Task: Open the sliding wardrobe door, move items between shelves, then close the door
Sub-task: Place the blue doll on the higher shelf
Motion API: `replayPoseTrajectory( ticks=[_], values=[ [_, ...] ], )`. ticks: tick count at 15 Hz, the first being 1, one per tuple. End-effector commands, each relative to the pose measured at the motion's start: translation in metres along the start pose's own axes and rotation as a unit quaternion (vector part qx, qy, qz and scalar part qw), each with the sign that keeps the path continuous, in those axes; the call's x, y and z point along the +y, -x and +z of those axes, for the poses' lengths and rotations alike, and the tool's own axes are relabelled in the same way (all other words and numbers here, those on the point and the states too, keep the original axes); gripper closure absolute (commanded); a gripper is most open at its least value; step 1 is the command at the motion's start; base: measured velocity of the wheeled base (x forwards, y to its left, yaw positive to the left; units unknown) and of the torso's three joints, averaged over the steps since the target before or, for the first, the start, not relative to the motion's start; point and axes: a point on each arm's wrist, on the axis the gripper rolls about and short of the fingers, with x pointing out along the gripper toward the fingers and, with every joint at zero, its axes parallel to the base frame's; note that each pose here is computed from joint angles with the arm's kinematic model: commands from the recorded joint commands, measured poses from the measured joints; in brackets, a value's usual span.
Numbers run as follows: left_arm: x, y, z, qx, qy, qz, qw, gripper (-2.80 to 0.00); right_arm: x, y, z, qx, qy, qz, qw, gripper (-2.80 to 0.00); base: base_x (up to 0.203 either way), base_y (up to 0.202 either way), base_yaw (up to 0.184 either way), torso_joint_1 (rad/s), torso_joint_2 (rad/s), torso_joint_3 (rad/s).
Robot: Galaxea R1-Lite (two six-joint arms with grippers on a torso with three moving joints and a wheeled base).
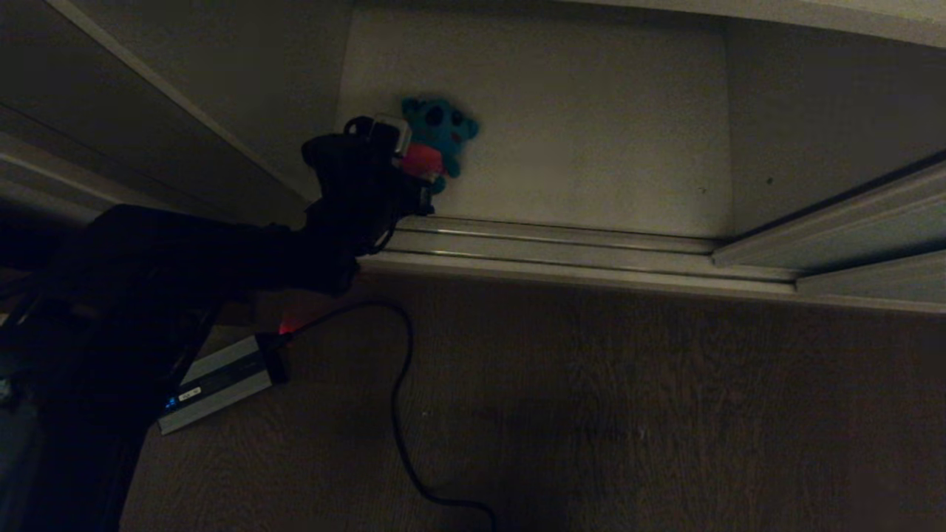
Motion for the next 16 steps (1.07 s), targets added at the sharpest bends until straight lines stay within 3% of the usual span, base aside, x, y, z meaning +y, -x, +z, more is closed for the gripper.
replayPoseTrajectory(
  ticks=[1,11,13,16],
  values=[
    [-0.001,-0.006,-0.001,-0.005,-0.005,-0.003,1.0,-2.8,0.0,0.0,-0.001,0.003,0.001,0.0,1.0,0.0,0.0,0.0,0.0,0.0,0.0,0.0],
    [-0.013,-0.002,0.015,-0.02,-0.032,-0.021,0.9991,-2.8,0.0,0.0,-0.001,0.002,0.0,0.0,1.0,0.0,0.0,0.0,0.0,0.0,0.0,0.0],
    [-0.022,-0.006,-0.005,0.017,-0.042,-0.046,0.9979,-2.8,0.0,0.0,-0.001,0.002,0.001,0.0,1.0,0.0,0.0,0.0,0.0,0.0,0.0,0.0],
    [-0.026,-0.014,-0.029,0.034,-0.075,-0.054,0.9952,-2.8,0.0,0.0,-0.001,0.002,0.0,0.0,1.0,0.0,0.0,0.0,0.0,0.0,0.0,0.0]
  ],
)
